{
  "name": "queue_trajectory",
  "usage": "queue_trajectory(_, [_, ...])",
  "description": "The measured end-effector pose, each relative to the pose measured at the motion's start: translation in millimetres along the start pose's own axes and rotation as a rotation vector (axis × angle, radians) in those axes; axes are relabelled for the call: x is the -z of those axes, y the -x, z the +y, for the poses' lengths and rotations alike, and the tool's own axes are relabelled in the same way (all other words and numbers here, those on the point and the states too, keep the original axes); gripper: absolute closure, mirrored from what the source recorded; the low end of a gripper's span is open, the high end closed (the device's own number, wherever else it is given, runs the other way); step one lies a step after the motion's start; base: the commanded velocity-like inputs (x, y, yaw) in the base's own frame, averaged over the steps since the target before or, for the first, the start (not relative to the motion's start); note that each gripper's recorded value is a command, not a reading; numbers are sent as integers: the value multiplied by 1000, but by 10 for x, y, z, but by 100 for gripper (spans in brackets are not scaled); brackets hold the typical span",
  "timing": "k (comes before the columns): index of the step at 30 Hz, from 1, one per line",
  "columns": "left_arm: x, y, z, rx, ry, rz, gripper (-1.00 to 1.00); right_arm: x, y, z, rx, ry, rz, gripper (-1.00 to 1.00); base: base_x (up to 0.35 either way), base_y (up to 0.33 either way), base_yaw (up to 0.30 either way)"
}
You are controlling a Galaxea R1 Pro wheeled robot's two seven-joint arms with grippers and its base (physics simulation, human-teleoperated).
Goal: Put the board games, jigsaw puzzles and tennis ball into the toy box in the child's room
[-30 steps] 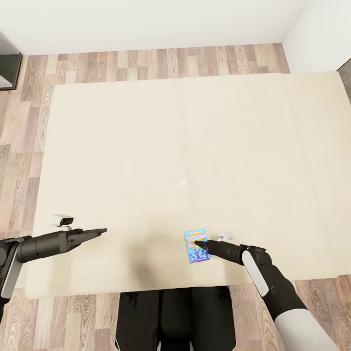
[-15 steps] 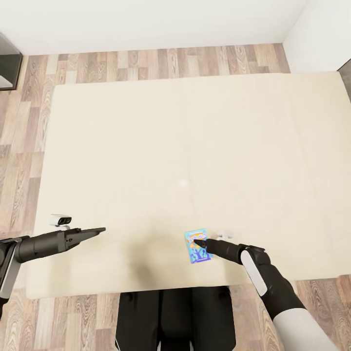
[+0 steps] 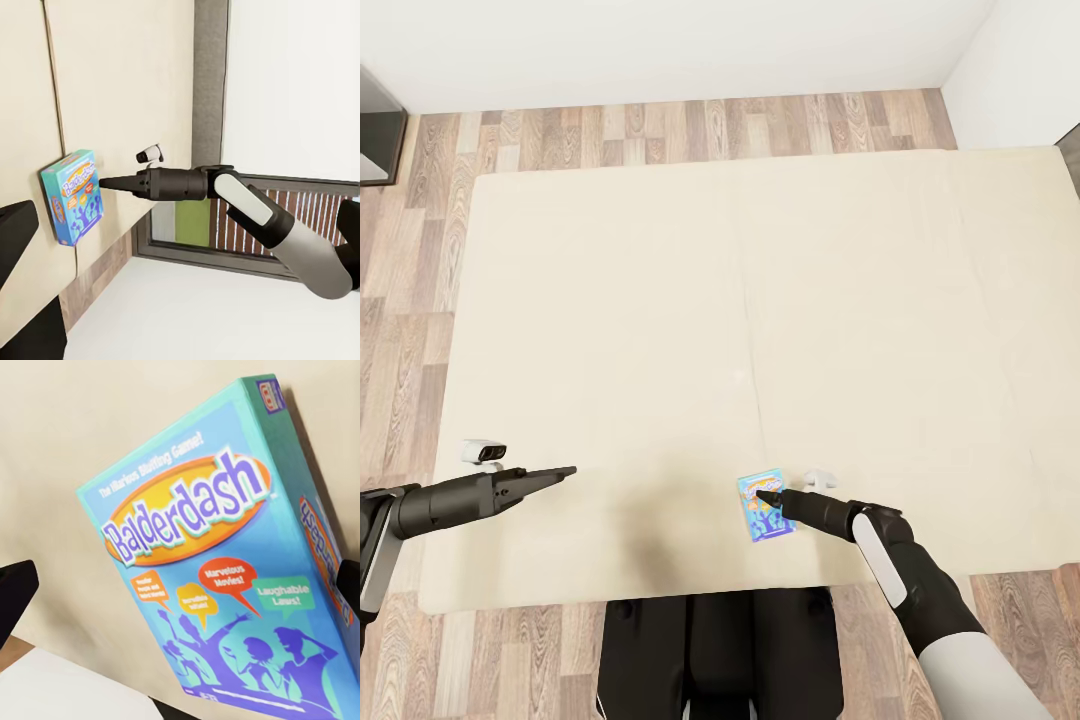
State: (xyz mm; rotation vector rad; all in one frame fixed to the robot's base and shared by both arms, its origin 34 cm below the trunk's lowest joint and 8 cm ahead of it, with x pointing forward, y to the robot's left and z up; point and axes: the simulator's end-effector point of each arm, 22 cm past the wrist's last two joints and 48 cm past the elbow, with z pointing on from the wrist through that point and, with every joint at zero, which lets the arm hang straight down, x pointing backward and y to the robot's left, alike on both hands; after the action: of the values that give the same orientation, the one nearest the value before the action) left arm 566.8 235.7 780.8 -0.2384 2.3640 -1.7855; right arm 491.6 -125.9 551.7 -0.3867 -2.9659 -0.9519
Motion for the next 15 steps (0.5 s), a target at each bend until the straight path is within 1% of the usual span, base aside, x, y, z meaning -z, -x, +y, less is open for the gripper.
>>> queue_trajectory(4, [0, -1, 0, 0, 0, 0, -100, -3, -1, 7, -1, 2, 0, -100, 0, 13, 0])
queue_trajectory(10, [-3, -1, -1, 0, -1, 0, -100, -2, 0, 6, -1, 2, 0, -100, 0, 115, 0])
queue_trajectory(15, [-4, -3, -1, 1, -1, -1, -100, -1, 0, 3, -1, 1, 0, -100, 0, 29, 0])
